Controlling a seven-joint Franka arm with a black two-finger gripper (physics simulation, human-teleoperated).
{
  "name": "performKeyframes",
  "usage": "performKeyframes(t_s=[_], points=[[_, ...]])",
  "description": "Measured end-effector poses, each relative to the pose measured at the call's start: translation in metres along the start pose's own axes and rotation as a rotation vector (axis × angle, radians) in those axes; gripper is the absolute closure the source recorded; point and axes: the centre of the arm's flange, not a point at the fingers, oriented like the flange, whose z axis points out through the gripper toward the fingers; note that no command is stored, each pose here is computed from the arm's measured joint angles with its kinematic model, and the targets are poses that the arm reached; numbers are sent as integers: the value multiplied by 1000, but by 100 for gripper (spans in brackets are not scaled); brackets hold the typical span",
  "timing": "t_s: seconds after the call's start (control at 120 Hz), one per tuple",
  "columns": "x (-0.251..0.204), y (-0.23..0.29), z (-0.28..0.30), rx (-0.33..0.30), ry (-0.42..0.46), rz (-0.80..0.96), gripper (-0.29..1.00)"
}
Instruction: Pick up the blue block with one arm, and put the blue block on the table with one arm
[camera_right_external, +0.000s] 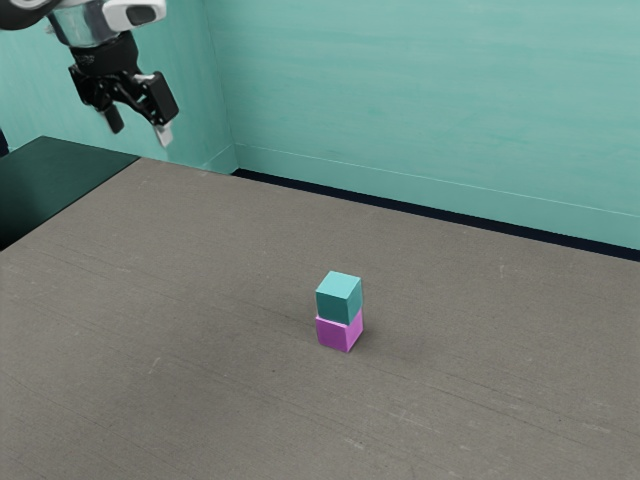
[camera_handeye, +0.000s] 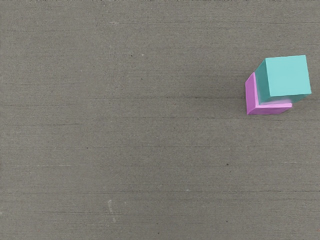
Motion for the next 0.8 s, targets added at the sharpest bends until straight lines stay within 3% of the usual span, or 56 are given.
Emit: performKeyframes(t_s=[0.167, 0.317, 0.592, 0.8], points=[[11, -12, 12, 14, -2, -31, 0], [89, 23, 60, 36, -17, -5, 0], [111, 90, 162, -146, 37, -42, 0], [122, 106, 226, -172, 24, -117, 0]])
